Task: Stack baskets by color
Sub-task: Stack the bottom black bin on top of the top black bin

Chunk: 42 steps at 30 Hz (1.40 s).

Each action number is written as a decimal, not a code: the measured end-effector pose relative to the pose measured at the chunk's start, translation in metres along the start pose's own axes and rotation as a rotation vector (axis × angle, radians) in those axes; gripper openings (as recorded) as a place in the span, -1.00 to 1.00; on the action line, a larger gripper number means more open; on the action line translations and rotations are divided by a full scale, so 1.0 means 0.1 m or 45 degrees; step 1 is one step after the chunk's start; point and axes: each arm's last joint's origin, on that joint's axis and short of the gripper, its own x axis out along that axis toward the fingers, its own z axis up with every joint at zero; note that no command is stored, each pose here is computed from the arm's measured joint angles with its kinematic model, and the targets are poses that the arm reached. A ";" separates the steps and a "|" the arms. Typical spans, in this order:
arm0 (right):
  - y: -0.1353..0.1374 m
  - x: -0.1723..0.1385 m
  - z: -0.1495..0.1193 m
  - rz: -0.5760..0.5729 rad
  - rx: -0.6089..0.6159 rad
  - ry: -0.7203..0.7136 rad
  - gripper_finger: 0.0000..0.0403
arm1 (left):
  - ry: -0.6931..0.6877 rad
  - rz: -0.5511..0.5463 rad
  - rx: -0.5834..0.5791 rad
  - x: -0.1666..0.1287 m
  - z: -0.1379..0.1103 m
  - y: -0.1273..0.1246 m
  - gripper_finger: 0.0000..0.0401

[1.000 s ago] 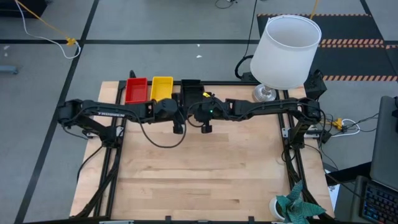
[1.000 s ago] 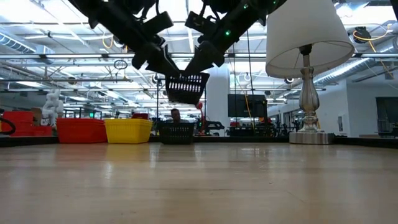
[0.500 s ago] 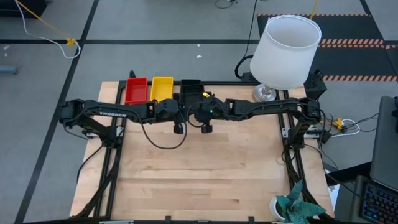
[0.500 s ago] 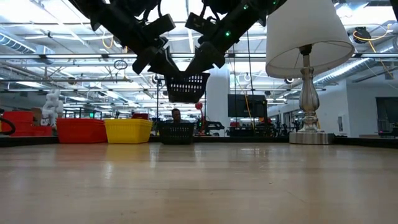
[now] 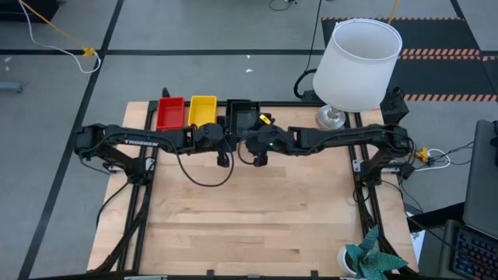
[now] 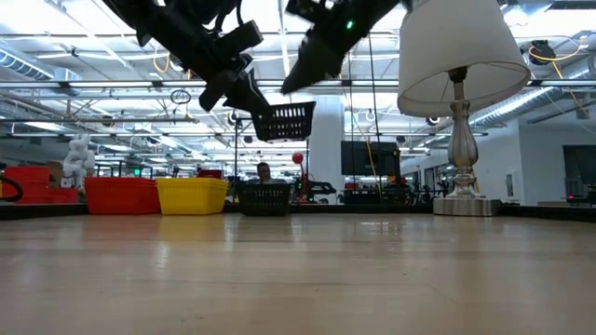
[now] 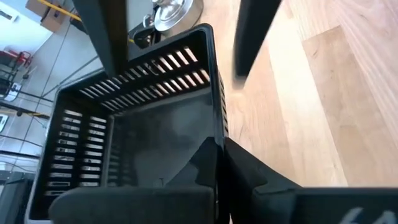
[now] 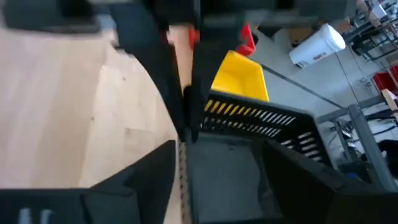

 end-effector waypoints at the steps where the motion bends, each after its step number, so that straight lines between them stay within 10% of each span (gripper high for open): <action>1: -0.01 -0.07 0.02 0.005 0.007 -0.014 0.19 | 0.002 0.001 0.000 0.00 0.00 0.01 -0.96; 20: -0.08 -1.33 -0.42 0.083 0.132 -0.133 0.23 | 0.006 0.080 0.038 -0.15 -0.22 0.45 -0.87; 42: -0.12 -1.65 -0.74 0.026 0.280 -0.327 0.23 | -0.065 -0.020 -0.048 -0.07 -0.60 0.82 -0.92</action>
